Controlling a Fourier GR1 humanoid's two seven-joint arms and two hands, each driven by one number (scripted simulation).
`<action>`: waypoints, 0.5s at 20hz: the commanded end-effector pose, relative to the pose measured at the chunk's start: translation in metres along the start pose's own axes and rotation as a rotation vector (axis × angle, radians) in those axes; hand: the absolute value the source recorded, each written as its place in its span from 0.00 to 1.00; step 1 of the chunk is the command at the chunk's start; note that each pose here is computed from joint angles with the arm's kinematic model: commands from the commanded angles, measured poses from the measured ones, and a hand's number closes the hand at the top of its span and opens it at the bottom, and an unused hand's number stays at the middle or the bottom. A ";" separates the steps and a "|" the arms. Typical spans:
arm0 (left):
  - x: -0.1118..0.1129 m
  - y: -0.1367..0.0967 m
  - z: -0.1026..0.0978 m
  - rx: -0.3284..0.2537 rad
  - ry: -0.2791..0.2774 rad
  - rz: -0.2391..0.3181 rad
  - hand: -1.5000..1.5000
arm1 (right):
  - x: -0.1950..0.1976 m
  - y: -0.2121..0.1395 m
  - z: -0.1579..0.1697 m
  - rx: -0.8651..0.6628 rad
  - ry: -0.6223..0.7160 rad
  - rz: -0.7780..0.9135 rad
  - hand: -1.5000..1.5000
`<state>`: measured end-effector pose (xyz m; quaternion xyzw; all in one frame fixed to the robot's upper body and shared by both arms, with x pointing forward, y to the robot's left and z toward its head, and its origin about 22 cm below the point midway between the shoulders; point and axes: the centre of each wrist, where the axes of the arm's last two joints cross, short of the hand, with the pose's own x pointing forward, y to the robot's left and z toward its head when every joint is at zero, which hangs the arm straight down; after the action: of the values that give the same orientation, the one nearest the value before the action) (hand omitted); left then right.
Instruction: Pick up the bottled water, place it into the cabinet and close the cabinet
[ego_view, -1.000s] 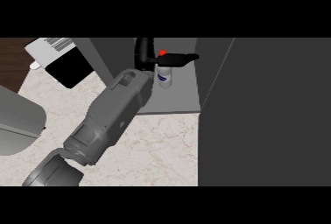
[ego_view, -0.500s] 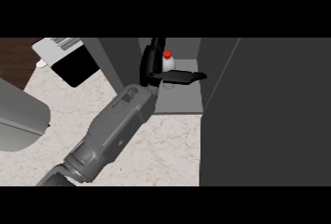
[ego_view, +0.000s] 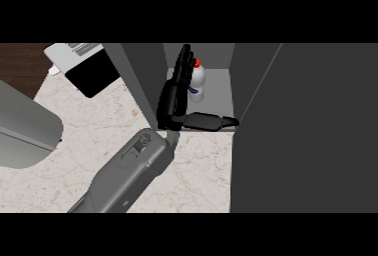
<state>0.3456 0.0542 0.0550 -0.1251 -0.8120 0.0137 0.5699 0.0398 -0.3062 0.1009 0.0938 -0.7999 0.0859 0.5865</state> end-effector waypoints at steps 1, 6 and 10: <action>0.005 0.000 0.034 0.002 -0.003 0.049 0.00 | 0.045 0.019 -0.009 0.023 -0.052 0.038 0.00; 0.021 0.020 0.071 -0.015 0.020 0.084 0.00 | 0.034 0.016 -0.013 0.057 -0.049 0.070 0.00; 0.032 0.015 0.098 -0.021 0.025 0.081 0.00 | 0.034 0.015 -0.019 0.213 0.041 0.042 1.00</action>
<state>0.2731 0.0823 0.0430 -0.1566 -0.8031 0.0242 0.5744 0.0468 -0.3004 0.1022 0.1259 -0.7869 0.1117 0.5937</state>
